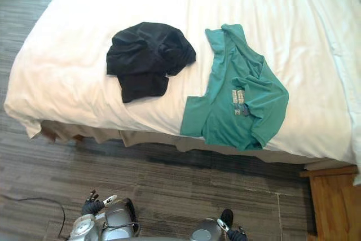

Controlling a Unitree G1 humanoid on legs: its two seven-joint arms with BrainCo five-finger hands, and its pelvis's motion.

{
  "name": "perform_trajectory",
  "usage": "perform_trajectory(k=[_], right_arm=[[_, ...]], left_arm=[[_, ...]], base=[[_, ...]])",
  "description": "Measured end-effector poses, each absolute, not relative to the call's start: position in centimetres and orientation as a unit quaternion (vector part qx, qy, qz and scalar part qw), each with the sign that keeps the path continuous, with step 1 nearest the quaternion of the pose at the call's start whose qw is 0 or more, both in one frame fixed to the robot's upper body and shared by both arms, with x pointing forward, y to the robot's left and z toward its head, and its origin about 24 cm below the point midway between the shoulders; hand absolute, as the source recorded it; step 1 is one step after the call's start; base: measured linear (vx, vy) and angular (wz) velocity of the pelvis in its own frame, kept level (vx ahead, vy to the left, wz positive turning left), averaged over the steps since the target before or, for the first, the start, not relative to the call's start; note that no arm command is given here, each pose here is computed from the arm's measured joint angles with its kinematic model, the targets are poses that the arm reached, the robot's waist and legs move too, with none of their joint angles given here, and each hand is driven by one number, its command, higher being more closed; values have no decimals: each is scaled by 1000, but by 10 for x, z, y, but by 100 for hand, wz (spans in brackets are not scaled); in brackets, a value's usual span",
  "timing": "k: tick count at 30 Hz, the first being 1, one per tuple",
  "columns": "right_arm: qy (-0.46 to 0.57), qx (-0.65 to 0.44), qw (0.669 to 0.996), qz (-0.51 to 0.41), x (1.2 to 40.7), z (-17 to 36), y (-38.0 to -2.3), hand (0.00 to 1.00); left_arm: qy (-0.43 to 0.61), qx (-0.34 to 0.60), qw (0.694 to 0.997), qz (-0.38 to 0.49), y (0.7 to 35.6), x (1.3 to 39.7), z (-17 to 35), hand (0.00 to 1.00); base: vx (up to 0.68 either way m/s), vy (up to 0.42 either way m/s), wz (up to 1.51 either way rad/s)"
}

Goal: Tidy the bed and pick cloth on bed and put in laundry

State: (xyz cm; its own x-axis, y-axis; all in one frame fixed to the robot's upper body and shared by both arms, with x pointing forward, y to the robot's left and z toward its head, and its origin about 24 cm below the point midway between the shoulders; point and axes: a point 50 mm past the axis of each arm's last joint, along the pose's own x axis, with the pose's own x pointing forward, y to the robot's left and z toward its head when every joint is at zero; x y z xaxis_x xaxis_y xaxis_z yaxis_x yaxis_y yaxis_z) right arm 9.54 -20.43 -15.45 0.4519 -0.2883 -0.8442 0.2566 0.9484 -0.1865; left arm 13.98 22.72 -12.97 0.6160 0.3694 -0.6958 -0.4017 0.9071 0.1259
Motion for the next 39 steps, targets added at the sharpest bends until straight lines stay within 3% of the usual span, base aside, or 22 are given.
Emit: perform_trajectory(k=[3, 6, 7, 12, 19, 25, 28, 30, 34, 39], right_arm=[[455, -62, 882, -109, 127, -143, -201, 0], [388, -67, 918, -42, 163, -126, -170, 0], [372, -63, 926, -12, 174, -122, -154, 0], [373, -51, 926, 31, 179, -123, -127, 0], [406, -62, 912, -2, 169, -133, -147, 0], [435, -9, 893, -115, 155, -141, -181, 0], [456, 63, 854, -242, 123, -148, -214, 0], [463, 122, 804, -354, 81, -152, -242, 0], [401, 176, 750, -495, 43, -138, -283, 0], [290, 157, 735, -592, 31, -103, -328, 0]], left_arm=[[379, -11, 904, 199, 227, 144, -128, 0], [367, -11, 913, 177, 218, 159, -125, 0], [364, -33, 917, 158, 201, 166, -125, 0], [376, -49, 916, 131, 177, 164, -129, 0], [385, -34, 915, 120, 174, 161, -131, 0], [416, -48, 894, 161, 187, 144, -140, 0], [421, -97, 862, 265, 219, 121, -143, 0], [413, -138, 821, 368, 255, 93, -143, 0], [365, -168, 763, 507, 313, 54, -128, 0], [275, -180, 718, 614, 365, 35, -99, 0]], base=[[83, 207, -64], [100, 49, -7], [76, 16, -1], [52, -22, -17], [11, 16, -14], [-45, 13, 4], [-78, 10, 12], [-74, -4, 14], [-80, -15, 7], [-62, -19, 0]])
